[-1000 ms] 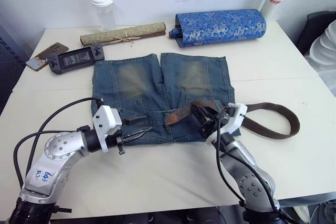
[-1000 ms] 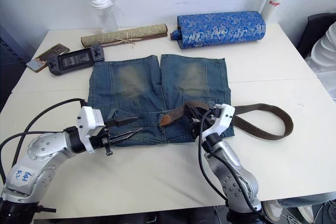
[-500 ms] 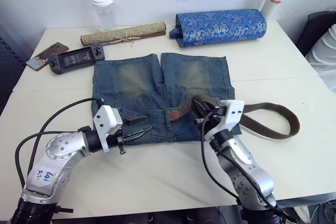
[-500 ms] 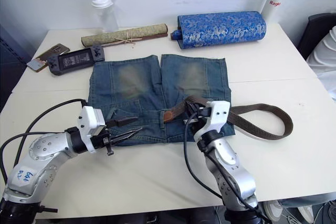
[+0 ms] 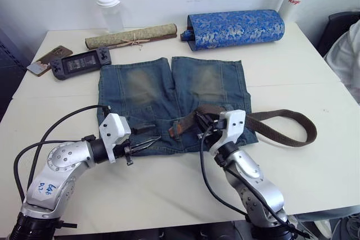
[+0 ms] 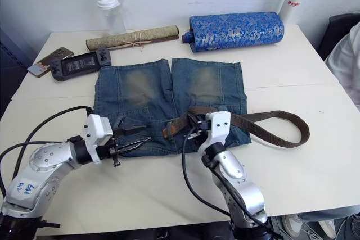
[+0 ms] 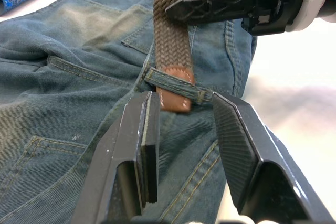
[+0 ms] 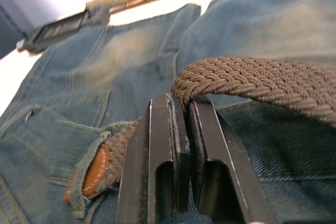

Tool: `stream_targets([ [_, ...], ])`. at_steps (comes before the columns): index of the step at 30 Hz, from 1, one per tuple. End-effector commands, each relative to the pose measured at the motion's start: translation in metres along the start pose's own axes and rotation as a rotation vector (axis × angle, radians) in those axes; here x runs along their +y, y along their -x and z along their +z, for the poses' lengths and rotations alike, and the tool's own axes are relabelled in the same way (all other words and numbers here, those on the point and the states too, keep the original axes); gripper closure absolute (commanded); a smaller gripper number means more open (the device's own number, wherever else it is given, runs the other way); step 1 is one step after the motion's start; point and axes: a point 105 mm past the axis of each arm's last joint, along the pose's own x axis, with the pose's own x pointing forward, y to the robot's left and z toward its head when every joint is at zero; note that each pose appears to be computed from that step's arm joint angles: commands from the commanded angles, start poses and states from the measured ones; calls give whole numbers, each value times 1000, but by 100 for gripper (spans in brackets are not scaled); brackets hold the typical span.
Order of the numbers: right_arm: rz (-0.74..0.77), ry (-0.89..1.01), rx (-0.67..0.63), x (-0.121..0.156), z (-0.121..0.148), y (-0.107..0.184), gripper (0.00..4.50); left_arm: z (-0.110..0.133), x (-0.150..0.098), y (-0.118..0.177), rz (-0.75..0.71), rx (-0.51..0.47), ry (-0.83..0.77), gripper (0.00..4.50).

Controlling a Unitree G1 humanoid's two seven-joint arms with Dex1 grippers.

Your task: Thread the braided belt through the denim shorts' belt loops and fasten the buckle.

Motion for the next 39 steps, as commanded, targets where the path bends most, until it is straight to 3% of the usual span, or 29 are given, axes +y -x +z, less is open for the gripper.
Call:
stream_targets([
  [1,52,41,-83,12,18,-5,450,8,5,3,22,-20,-41,266],
  [5,81,148,-71,17,9,-8,450,9,7,3,38,-22,-36,266],
  [11,79,-228,166,20,-39,-6,450,3,1,5,5,18,-129,266],
  [14,20,-460,237,12,-42,-12,450,-5,-4,7,-30,54,-237,266],
  [19,23,-614,286,3,-32,-13,450,-14,-9,9,-66,70,-452,266],
  [21,24,-622,287,-2,-25,-11,450,-15,-10,8,-73,63,-575,266],
  [28,54,-595,323,6,-24,-5,450,2,-16,-8,-62,-93,-675,266],
  [39,54,-600,324,10,-25,-4,450,-4,-5,-17,-21,-93,-763,266],
])
